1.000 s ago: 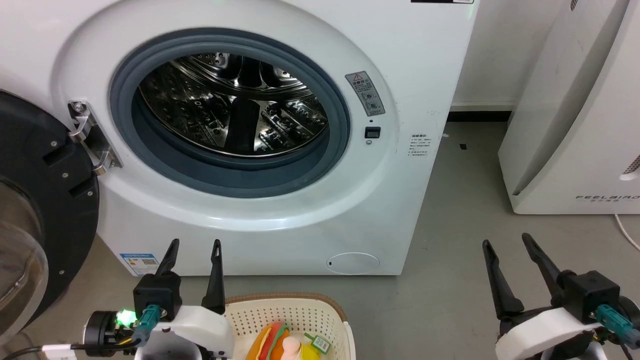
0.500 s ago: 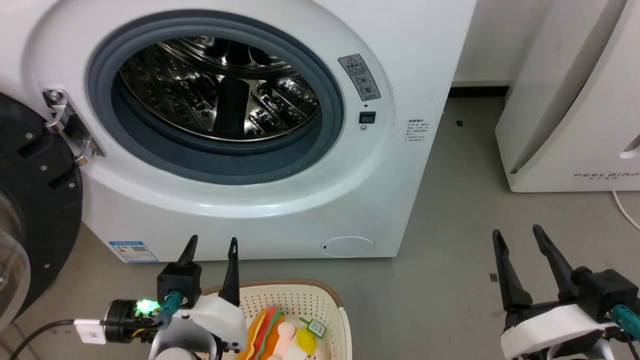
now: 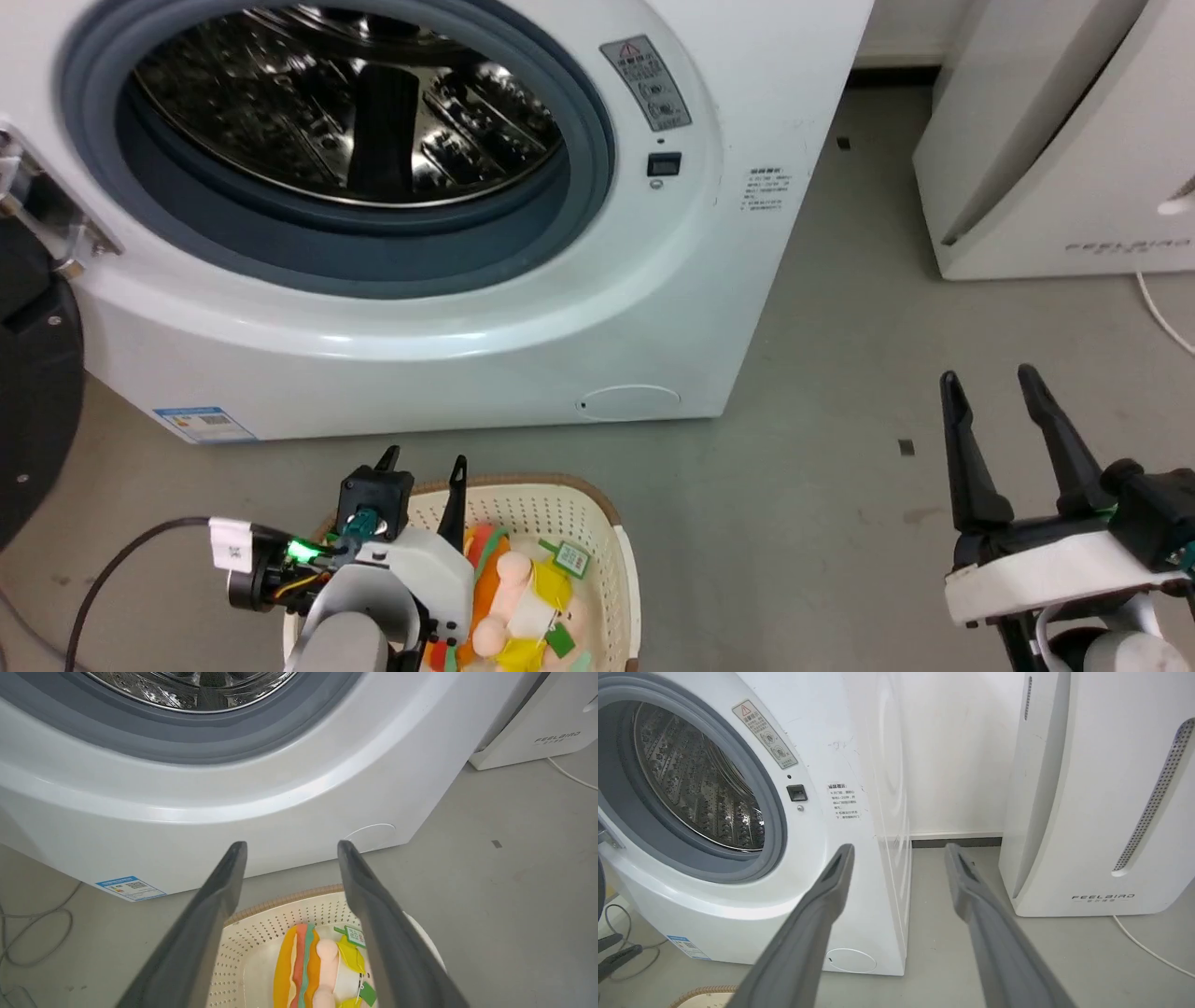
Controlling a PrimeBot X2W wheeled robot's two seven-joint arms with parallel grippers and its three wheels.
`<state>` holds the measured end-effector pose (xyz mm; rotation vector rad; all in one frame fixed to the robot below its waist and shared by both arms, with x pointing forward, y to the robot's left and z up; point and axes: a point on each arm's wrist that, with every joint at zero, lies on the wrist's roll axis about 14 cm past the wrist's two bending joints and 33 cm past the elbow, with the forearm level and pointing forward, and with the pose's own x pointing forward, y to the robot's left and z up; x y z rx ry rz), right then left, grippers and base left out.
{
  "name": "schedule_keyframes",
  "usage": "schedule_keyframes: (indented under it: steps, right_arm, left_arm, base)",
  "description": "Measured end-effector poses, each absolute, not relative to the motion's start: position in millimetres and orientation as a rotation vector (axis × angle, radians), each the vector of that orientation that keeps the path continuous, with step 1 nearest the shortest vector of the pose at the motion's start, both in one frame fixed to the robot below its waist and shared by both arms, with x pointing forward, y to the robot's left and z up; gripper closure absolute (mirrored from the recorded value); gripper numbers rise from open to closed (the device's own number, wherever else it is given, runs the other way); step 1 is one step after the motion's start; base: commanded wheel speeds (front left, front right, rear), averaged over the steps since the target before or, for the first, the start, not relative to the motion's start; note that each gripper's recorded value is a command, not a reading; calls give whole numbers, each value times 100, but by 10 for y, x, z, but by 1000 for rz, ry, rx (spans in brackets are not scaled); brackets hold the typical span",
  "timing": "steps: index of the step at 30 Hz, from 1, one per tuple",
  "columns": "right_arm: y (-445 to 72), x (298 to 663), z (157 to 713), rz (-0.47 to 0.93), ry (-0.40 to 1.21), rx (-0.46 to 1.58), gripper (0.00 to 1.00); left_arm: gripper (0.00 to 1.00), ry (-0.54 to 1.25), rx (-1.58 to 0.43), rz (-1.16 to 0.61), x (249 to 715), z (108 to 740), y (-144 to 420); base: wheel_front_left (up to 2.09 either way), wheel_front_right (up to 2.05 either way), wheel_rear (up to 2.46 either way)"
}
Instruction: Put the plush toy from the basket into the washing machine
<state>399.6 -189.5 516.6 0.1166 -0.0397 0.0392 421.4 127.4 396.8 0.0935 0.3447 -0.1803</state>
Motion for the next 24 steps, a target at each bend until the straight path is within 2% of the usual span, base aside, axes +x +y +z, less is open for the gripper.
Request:
schedule_keyframes:
  steps: [24]
  right_arm:
    - [-2143,4472,4732,-37,0,171,0]
  left_arm:
    - [0,846,122,-263,4169,2458,1167]
  base:
    - [0,0,0]
